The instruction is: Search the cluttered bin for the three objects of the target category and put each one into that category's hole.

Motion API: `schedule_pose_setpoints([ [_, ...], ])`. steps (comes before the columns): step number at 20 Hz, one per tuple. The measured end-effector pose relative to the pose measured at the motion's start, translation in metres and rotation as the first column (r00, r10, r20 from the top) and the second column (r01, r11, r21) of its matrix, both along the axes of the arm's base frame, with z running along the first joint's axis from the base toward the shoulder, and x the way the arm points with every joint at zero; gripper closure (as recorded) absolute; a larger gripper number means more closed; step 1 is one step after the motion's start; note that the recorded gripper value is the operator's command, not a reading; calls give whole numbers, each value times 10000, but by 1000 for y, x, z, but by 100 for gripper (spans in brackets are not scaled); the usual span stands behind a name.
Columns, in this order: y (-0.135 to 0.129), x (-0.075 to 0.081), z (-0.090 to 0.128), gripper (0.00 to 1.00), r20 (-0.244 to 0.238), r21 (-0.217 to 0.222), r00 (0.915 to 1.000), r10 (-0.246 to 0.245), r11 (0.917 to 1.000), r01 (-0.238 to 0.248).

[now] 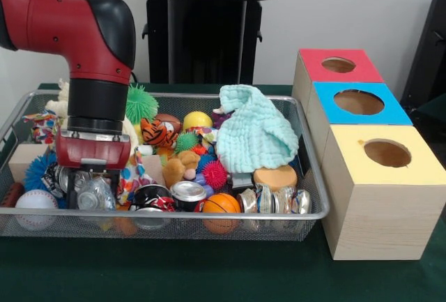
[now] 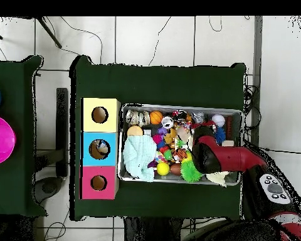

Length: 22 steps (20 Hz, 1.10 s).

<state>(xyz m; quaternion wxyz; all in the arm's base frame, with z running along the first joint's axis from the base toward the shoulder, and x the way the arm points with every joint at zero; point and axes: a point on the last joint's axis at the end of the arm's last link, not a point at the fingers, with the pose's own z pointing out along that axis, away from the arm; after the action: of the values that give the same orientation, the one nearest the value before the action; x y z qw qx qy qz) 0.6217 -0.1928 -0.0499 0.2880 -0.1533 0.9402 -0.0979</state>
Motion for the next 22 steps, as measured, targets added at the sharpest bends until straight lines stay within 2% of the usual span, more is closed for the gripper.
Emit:
schedule_pose_setpoints([
  [5,1,0,0,0,-6,1,10000,-9,10000,9],
  [6,2,0,0,100,-37,-12,10000,-34,10000,34],
  [22,4,-1,-1,100,-86,-31,10000,-21,10000,21],
])
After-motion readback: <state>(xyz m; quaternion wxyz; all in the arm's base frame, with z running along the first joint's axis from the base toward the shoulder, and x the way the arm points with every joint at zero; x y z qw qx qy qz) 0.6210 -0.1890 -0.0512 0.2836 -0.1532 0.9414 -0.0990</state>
